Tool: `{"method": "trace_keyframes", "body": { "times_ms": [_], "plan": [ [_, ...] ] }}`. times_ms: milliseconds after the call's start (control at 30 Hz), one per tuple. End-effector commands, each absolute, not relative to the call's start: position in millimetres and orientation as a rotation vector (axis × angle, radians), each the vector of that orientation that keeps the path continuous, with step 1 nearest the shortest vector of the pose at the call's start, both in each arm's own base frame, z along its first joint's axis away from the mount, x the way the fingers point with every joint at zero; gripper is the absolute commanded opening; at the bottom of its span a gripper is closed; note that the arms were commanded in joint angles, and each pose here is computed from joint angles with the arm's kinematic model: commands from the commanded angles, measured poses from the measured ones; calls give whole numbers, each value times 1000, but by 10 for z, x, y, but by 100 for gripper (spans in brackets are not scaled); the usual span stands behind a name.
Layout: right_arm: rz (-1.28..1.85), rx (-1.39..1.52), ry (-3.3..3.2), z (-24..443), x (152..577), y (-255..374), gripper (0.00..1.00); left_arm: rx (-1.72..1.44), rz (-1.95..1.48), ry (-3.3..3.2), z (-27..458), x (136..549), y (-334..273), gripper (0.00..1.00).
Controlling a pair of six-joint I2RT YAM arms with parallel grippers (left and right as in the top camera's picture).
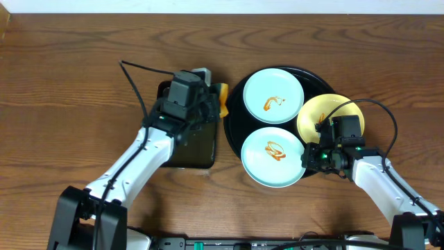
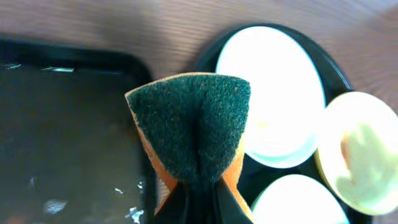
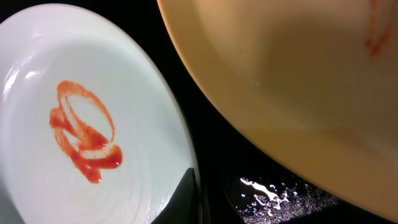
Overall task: Clean dirty plates on tray and stack at the side
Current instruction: 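Scrub the front pale blue plate with the sponge in the left gripper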
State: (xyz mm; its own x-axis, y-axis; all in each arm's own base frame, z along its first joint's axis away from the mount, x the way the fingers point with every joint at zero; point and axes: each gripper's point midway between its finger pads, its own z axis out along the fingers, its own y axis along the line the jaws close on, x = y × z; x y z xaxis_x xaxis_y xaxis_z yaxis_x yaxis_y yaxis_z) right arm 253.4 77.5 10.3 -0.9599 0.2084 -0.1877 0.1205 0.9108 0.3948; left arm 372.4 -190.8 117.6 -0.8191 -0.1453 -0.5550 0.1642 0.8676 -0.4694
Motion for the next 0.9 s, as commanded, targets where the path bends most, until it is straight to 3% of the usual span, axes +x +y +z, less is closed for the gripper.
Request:
{"method": "trace_keyframes", "body": {
  "times_ms": [0,233,867],
  "plan": [
    [579,221,2835,144,2588,815,1,77,-741,2381,1418,3750,-2155,8],
    [579,222,2836,143,2586,815,1,169,-773,2353,1558,3675,-2488,7],
    [578,222,2836,143,2586,814,1,504,-879,2544,693,2723,-3677,7]
  ]
}}
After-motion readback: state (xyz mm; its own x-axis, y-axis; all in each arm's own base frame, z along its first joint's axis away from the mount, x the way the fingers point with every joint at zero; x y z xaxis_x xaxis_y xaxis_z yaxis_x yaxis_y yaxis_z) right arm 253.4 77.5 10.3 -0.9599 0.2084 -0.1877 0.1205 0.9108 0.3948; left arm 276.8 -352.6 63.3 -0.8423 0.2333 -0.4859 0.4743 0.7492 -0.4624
